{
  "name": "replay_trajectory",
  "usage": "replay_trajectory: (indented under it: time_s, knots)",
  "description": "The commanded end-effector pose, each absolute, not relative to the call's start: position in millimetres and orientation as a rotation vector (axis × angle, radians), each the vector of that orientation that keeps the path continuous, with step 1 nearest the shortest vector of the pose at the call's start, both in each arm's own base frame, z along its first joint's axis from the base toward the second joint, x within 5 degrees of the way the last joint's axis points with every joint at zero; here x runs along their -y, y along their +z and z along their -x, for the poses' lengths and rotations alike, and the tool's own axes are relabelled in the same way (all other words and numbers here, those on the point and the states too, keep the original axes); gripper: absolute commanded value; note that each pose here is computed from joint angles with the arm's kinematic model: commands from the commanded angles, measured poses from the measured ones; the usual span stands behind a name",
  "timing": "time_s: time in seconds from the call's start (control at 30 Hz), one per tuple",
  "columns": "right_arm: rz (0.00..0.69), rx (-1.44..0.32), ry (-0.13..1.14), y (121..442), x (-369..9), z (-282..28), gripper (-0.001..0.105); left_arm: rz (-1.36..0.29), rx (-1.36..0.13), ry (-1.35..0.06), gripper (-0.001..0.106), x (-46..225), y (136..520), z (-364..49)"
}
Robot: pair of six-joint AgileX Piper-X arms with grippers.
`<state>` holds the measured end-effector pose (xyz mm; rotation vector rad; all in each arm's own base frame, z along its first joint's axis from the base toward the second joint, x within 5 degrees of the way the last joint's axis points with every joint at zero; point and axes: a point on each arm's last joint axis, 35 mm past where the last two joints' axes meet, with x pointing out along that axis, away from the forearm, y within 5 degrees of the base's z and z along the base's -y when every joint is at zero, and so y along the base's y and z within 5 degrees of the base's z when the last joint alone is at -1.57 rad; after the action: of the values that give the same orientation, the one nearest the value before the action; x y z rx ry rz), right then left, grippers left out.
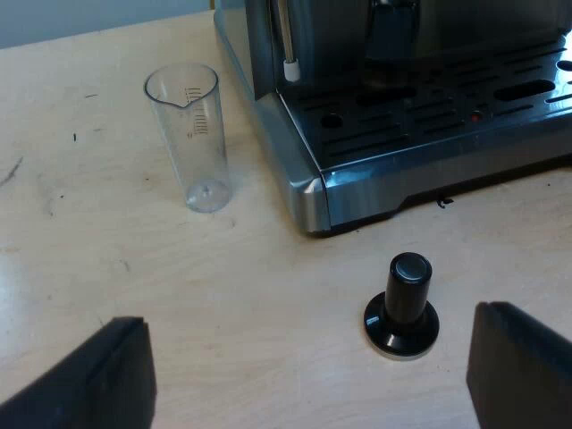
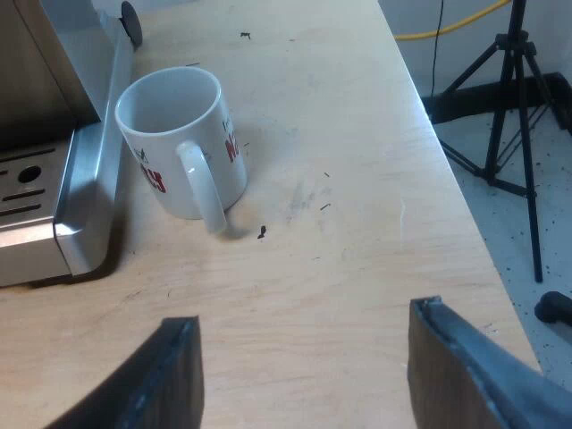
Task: Place mug into machine
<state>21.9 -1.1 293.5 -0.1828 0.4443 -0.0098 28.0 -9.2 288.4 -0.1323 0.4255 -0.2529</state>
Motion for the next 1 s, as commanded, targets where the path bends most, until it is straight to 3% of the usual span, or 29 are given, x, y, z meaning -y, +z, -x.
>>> replay_trajectory:
  time_s: [0.03,0.37,0.6,0.73,0.8,1.0]
  knots:
    - [0.185,-0.44,-0.006,295,1,-23,0.052,0.118,-0.425,-0.258,0.072,9,289,-30]
    - [0.193,-0.443,-0.004,296,1,-22,0.053,0.135,-0.428,-0.259,0.072,10,290,-30]
    - [0.23,-0.516,0.001,314,1,-15,0.053,0.174,-0.361,-0.378,0.078,13,321,-27]
    - [0.229,-0.531,0.003,327,1,-21,0.053,0.187,-0.311,-0.417,0.078,16,342,-37]
    - [0.267,-0.553,0.017,340,2,-31,0.053,0.183,-0.304,-0.446,0.078,18,350,-44]
    - [0.264,-0.545,0.029,356,3,-56,0.053,0.164,-0.346,-0.58,0.078,33,360,-75]
